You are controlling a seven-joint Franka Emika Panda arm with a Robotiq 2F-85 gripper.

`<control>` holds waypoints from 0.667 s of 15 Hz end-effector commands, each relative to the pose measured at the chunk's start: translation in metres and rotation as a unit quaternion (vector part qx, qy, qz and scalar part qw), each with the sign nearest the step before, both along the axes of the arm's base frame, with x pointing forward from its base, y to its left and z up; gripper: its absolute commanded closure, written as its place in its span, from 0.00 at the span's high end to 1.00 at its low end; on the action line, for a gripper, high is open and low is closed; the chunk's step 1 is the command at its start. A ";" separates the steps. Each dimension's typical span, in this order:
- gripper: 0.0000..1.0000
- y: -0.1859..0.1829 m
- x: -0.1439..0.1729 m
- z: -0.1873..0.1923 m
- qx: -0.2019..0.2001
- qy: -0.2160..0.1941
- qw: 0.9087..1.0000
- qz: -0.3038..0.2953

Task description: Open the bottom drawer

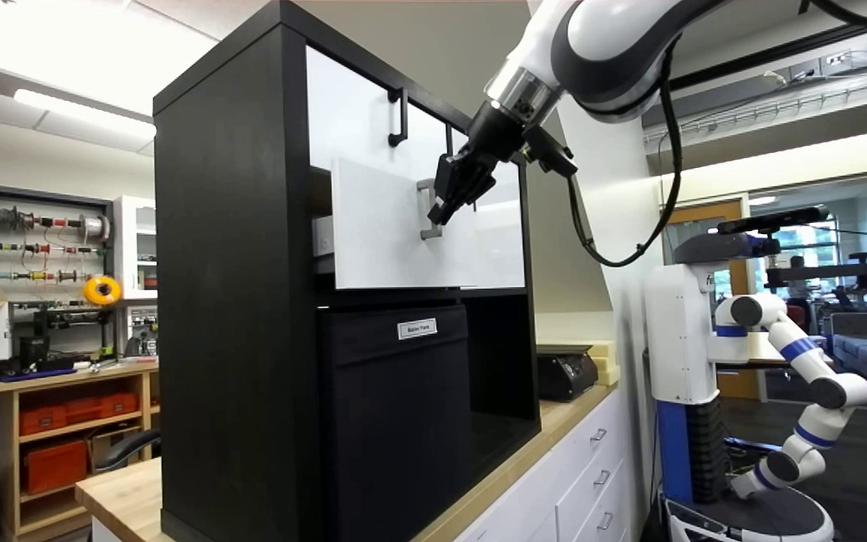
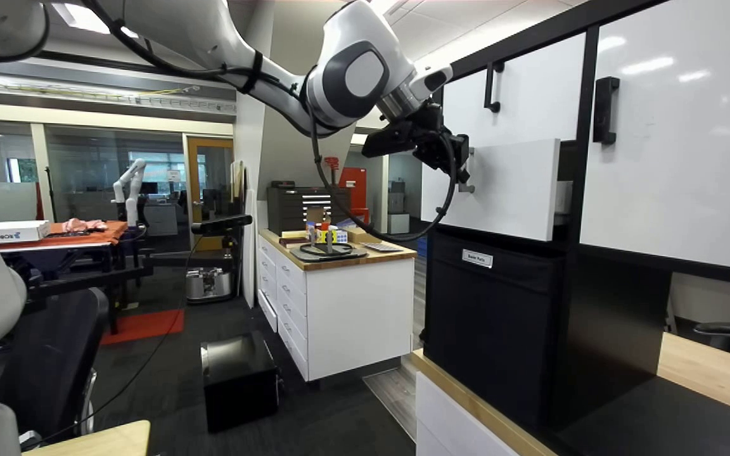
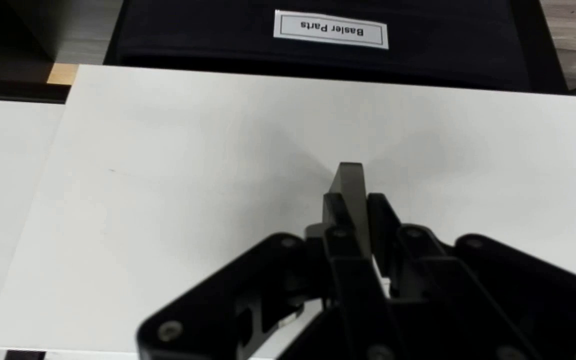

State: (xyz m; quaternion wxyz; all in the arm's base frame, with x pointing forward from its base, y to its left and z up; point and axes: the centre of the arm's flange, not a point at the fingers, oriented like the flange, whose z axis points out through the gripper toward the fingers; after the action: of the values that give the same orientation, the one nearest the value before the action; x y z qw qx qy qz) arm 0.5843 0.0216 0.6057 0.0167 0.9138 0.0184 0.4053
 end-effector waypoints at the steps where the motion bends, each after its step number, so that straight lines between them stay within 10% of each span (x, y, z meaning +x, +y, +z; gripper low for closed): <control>1: 0.05 -0.017 -0.047 -0.030 0.002 0.021 0.999 -0.027; 10: 0.05 -0.023 -0.102 -0.037 0.001 0.044 0.998 -0.043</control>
State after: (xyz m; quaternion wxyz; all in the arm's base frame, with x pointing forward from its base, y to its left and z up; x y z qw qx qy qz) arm 0.5138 0.0217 0.6036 0.0149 0.9139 0.0090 0.4056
